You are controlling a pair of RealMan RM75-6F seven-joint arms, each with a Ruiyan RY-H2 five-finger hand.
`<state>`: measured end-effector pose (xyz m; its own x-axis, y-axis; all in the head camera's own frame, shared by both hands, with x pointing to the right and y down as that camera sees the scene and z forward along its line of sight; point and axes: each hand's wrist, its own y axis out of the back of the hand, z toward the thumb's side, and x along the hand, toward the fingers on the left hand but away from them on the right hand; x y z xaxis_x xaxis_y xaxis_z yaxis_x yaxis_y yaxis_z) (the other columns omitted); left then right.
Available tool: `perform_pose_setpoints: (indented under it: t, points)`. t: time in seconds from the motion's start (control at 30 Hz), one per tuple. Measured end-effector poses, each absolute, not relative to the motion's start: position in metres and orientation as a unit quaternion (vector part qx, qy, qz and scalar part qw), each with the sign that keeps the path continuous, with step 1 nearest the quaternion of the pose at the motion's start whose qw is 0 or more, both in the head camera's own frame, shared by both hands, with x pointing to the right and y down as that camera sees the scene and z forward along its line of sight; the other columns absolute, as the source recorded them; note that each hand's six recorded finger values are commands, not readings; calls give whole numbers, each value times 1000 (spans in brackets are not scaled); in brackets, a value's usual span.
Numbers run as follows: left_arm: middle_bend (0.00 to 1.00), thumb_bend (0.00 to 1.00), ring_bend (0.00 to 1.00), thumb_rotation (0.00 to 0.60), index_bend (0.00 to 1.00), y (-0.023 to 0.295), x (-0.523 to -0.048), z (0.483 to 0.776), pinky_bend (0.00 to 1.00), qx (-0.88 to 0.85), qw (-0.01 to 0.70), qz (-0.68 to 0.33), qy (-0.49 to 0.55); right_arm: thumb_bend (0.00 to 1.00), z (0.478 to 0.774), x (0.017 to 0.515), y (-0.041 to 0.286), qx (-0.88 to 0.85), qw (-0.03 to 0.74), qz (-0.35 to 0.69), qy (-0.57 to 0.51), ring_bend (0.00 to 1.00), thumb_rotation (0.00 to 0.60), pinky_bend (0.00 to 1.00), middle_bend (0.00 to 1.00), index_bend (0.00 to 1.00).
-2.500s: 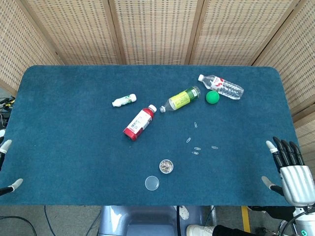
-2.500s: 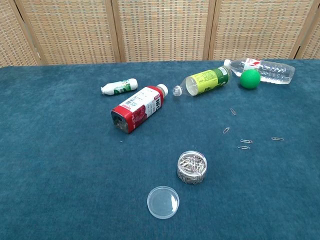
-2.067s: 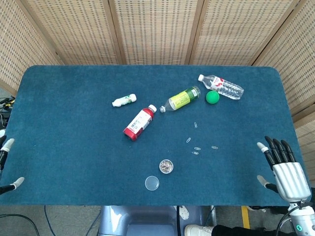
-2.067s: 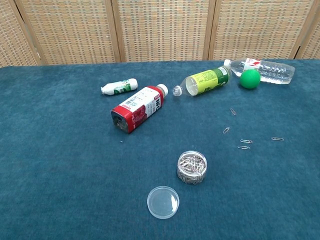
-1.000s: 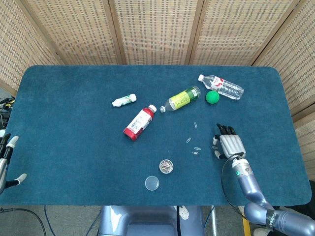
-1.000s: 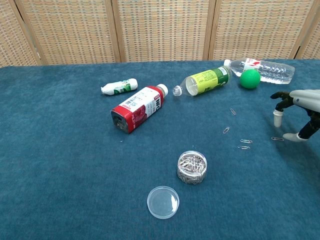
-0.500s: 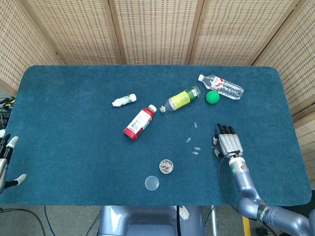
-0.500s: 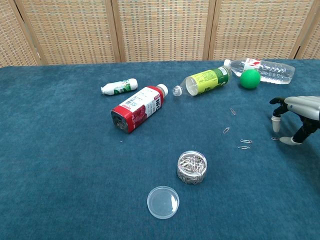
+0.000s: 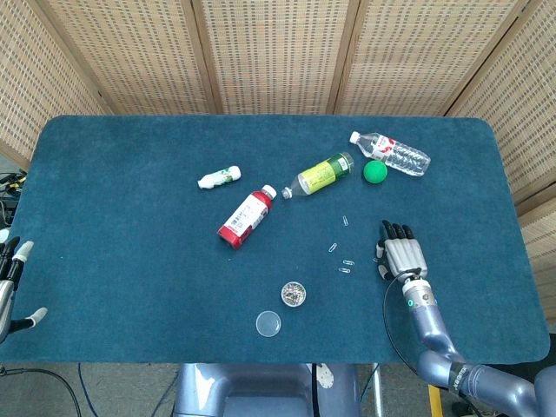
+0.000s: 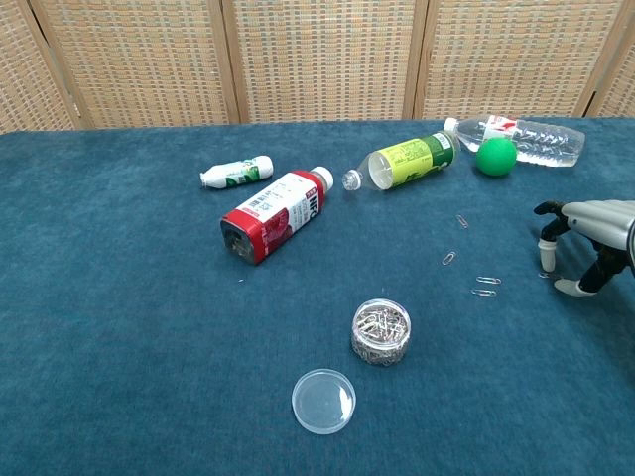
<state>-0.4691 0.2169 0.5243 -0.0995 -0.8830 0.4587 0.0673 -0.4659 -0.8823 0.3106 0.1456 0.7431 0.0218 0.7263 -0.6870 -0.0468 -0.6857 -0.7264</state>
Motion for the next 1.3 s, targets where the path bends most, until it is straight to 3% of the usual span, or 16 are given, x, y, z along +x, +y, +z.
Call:
perform_pose_setpoints:
  t: [0.33,0.47,0.9,1.13,1.3]
  points:
    - [0,0,0,600,0,217,-469,525,0,-562,367,-647,363,337,750,313,146,-645,302,654,-256,0,600,27,0,519]
    - [0,0,0,600,0,217,-469,525,0,-562,367,-647,363,377,751,312,146,-645,302,654,-256,0,600,39,12,599]
    - [0,0,0,600,0,217,-469,525,0,-563,366,-646,363,492,746,305,142,-648,310,643,-264,0,600,58,40,633]
    - [0,0,0,600,0,217,-469,524,0,-564,365,-645,364,493,729,293,137,-661,318,623,-271,0,600,59,54,641]
    - [0,0,0,600,0,217,-468,526,0,-566,364,-645,361,494,702,265,132,-687,331,586,-275,0,600,59,67,645]
